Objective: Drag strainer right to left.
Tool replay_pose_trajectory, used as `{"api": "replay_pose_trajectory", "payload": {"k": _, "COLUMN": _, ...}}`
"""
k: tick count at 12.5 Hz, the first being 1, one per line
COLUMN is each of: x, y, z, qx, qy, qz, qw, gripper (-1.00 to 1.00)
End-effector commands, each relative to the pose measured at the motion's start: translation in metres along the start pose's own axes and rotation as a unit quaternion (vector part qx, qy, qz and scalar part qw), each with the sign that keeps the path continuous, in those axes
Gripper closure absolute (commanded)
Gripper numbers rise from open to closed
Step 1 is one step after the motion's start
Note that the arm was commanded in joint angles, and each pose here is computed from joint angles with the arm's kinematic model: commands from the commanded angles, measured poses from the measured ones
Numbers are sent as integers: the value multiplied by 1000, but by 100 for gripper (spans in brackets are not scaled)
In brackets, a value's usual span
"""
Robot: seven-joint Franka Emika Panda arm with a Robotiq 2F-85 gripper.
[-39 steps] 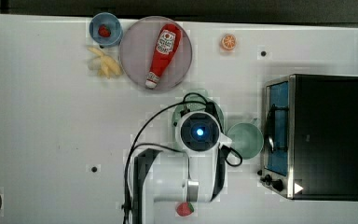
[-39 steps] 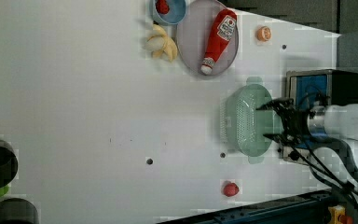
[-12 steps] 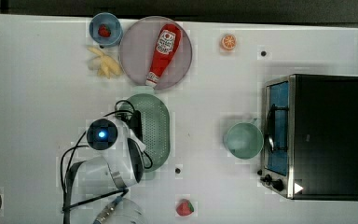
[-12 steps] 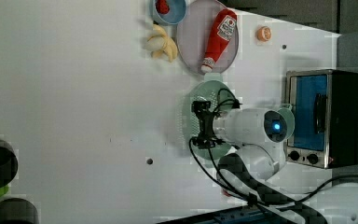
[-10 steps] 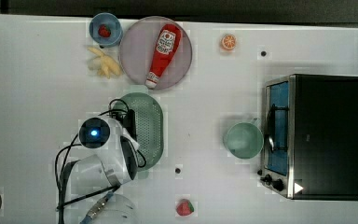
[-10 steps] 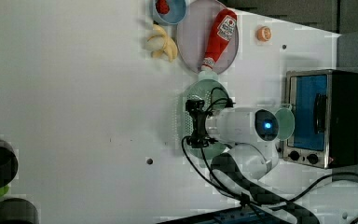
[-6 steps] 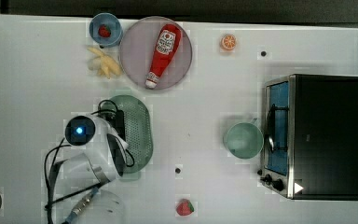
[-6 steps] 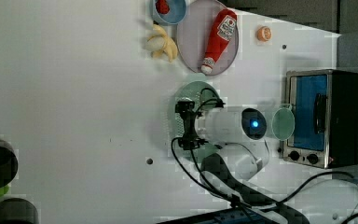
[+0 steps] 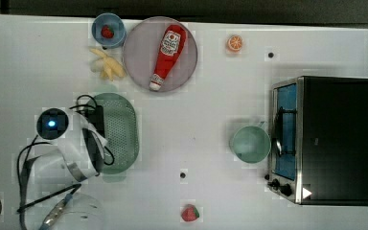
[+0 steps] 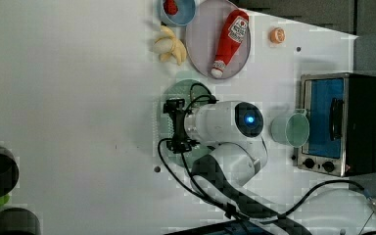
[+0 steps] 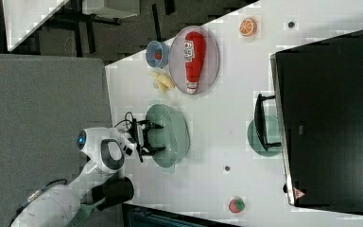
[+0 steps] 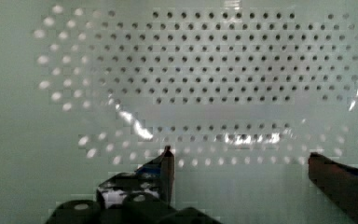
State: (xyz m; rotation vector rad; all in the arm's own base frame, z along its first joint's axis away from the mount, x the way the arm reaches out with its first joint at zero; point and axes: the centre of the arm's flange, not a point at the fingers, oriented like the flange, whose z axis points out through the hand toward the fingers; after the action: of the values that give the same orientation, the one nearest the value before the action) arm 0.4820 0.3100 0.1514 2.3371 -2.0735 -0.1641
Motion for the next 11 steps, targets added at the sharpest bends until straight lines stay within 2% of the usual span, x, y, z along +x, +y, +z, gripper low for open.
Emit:
{"api": "replay_pose_trajectory", "payload": {"k": 1, "x": -35, "y": -5, "z": 6, "qx": 2, "qy": -10, "qz": 46, "qw": 999, "gripper": -100}}
{"api": "replay_pose_trajectory", "payload": {"k": 6, "x": -89, "y": -9, "z": 10, "qx": 14, "qy": -23, "qz": 77, "qw": 997, "gripper": -100}}
{"api": "replay_pose_trajectory", "payload": {"k": 11, "x": -130, "y": -7, "z": 16, "qx": 15, "qy": -41, "qz": 69, "qw": 997, "gripper": -100}}
